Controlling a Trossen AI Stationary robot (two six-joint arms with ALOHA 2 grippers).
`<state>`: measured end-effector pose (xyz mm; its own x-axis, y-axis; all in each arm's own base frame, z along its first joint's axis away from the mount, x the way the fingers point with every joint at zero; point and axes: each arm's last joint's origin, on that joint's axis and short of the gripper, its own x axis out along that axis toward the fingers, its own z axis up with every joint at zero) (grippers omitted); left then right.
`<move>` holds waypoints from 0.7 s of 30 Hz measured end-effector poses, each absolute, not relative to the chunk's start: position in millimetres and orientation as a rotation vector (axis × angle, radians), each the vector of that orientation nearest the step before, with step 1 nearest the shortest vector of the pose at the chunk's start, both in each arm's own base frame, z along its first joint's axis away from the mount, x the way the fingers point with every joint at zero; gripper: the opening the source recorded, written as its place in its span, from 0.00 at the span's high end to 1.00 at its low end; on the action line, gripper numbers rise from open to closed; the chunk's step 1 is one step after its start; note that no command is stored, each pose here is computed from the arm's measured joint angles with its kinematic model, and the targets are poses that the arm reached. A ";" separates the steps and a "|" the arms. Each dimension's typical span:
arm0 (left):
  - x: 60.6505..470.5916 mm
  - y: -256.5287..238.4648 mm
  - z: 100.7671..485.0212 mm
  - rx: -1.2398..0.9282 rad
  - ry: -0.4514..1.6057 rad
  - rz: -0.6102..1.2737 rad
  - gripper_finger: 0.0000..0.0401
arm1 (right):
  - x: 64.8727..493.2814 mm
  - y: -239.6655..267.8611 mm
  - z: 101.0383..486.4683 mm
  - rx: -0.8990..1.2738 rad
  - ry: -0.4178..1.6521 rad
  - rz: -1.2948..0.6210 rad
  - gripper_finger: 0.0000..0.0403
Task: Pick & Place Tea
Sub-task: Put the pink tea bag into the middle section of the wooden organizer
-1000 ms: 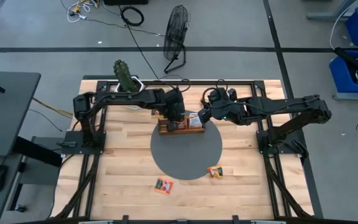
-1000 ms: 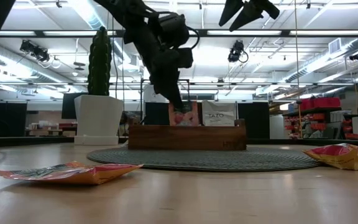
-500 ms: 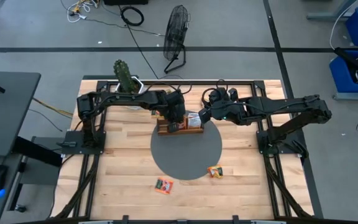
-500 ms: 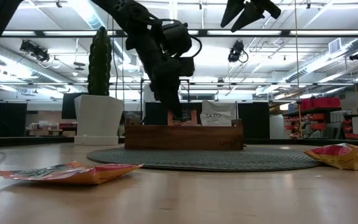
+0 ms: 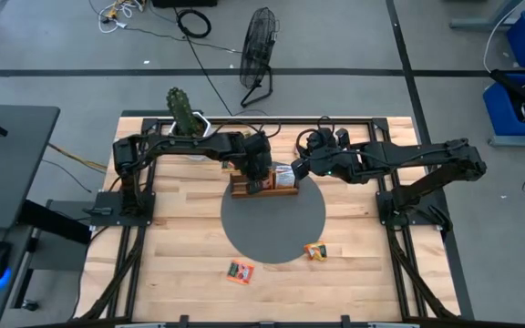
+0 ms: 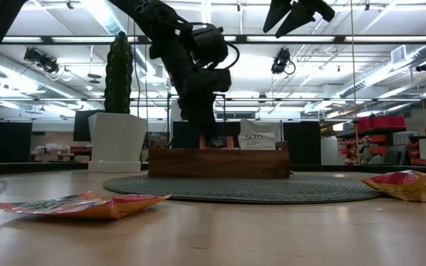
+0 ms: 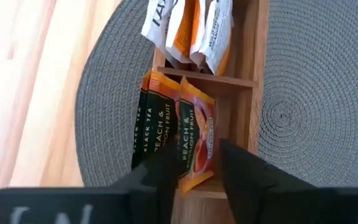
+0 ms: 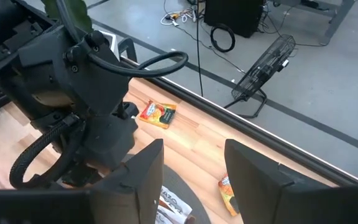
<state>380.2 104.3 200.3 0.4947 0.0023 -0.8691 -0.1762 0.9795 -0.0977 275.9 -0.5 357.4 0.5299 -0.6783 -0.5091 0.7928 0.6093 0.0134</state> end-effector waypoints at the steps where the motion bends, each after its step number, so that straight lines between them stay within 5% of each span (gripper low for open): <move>1: 379.2 104.8 202.0 -0.187 1.048 0.112 0.67 | 275.9 -0.5 357.4 0.256 0.490 -0.889 0.56; 9: 368.0 107.9 235.0 -0.196 0.954 0.142 0.58 | 275.8 -0.5 357.4 0.259 0.490 -0.890 0.56; 21: 343.7 103.1 293.6 -0.228 0.767 0.141 0.63 | 275.2 0.0 343.3 0.294 0.522 -0.895 0.56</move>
<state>343.7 103.1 293.6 0.7125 0.0437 -0.7003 -0.2092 0.9659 -0.1526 275.2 0.0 343.3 0.5131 -0.6621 -0.5462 0.8014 0.5975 0.0286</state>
